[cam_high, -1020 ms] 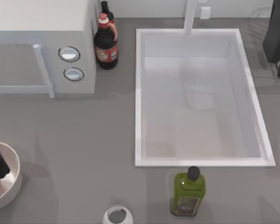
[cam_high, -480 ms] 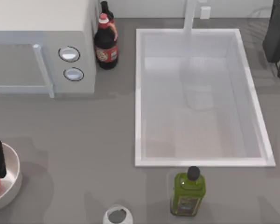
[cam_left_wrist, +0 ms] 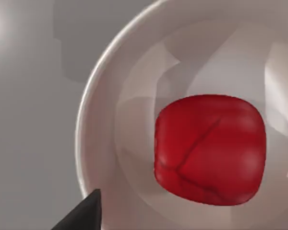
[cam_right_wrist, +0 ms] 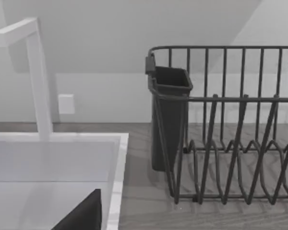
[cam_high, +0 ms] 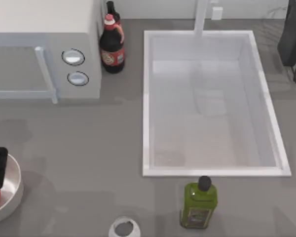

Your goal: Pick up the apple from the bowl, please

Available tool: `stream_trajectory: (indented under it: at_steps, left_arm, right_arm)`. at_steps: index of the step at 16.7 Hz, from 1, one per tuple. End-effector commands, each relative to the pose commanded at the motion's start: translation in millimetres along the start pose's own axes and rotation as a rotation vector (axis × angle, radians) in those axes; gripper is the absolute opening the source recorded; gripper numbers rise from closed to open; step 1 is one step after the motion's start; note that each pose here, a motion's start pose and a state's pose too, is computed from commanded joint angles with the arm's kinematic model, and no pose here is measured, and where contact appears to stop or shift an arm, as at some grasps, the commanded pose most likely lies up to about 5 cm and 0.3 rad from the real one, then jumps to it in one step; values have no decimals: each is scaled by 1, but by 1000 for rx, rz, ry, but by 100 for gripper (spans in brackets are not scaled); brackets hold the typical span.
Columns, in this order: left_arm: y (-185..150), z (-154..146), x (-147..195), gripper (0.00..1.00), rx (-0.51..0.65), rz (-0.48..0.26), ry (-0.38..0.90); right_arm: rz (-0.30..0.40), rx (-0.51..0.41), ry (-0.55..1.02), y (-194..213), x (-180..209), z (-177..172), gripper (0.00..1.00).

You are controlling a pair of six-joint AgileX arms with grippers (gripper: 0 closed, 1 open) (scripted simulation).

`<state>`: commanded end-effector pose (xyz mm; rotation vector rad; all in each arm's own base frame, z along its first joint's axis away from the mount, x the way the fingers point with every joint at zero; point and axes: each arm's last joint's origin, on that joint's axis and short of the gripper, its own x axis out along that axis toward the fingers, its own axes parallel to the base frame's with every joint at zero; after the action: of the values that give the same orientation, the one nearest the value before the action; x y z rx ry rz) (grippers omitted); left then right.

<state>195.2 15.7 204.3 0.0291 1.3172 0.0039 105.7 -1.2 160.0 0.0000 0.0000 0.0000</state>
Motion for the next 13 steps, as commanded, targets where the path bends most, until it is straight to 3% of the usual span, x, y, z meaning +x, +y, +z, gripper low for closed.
stream_trajectory:
  at_steps: [5, 13]
  left_arm:
    - [6, 24, 12, 100, 3, -23, 241]
    - [5, 23, 23, 100, 7, -25, 259]
  right_arm:
    - [0, 0, 0, 0, 0, 0, 100]
    - [0, 0, 0, 0, 0, 0, 100]
